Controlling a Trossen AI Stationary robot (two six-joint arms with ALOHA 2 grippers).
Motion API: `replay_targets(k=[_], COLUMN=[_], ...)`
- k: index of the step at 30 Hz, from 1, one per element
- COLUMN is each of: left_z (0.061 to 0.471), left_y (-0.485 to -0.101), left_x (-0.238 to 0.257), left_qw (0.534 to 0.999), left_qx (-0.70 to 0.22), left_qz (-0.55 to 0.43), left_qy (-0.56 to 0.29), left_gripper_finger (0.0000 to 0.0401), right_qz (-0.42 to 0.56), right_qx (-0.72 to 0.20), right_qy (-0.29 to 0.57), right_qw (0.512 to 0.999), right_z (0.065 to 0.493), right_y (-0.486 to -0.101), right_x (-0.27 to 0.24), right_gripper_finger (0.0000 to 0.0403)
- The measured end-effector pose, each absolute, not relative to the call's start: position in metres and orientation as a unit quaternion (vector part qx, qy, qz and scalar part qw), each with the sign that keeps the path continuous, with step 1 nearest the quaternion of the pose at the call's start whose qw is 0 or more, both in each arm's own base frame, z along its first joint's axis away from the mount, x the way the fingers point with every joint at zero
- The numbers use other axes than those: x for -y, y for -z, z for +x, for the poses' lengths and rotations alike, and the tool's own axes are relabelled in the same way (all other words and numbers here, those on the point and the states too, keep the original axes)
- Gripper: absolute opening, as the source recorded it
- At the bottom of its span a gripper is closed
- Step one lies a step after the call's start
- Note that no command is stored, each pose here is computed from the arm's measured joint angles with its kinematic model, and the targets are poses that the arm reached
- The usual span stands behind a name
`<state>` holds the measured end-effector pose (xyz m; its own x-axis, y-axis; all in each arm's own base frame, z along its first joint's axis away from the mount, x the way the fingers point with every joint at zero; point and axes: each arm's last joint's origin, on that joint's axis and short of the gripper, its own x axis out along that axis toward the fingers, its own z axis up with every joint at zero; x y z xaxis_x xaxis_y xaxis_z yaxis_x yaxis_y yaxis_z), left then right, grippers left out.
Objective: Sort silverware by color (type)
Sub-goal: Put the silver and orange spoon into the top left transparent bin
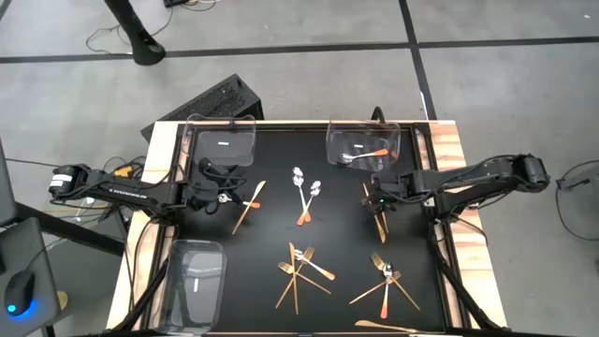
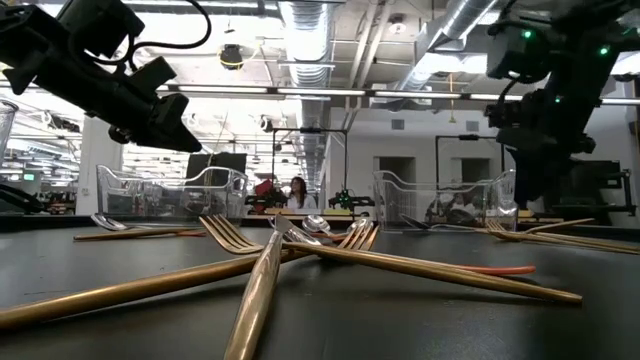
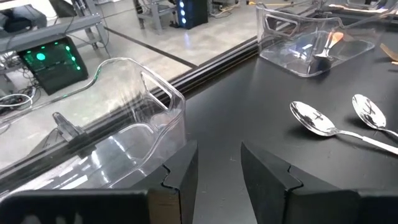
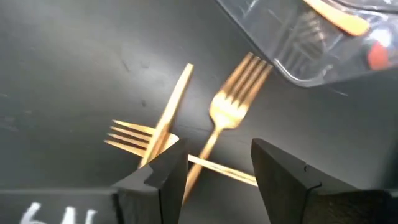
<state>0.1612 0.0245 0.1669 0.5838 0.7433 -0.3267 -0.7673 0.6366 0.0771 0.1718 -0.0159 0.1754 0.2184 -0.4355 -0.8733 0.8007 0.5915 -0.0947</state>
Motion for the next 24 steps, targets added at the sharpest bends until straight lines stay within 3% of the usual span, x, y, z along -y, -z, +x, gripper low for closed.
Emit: replay_targets(k=[9, 17, 24], left_z=[0.161, 0.160, 0.160], left_y=[-0.166, -0.165, -0.161], left_x=[-0.024, -0.024, -0.022], left_qw=[0.887, 0.889, 0.898], left_qx=[-0.171, -0.180, -0.205], left_qz=[-0.038, -0.033, -0.048], left_qy=[-0.427, -0.419, -0.386], left_gripper_finger=[0.0108, 0.0108, 0.0108], right_qz=[0.213, 0.089, 0.079], right_qx=[-0.422, -0.360, -0.367], right_qy=[0.374, 0.293, 0.324], right_qw=[0.798, 0.881, 0.868], right_z=[0.176, 0.199, 0.197], right_y=[-0.158, -0.173, -0.172], right_x=[-0.001, 0.005, 0.016], right_gripper_finger=[0.0196, 0.0198, 0.0193])
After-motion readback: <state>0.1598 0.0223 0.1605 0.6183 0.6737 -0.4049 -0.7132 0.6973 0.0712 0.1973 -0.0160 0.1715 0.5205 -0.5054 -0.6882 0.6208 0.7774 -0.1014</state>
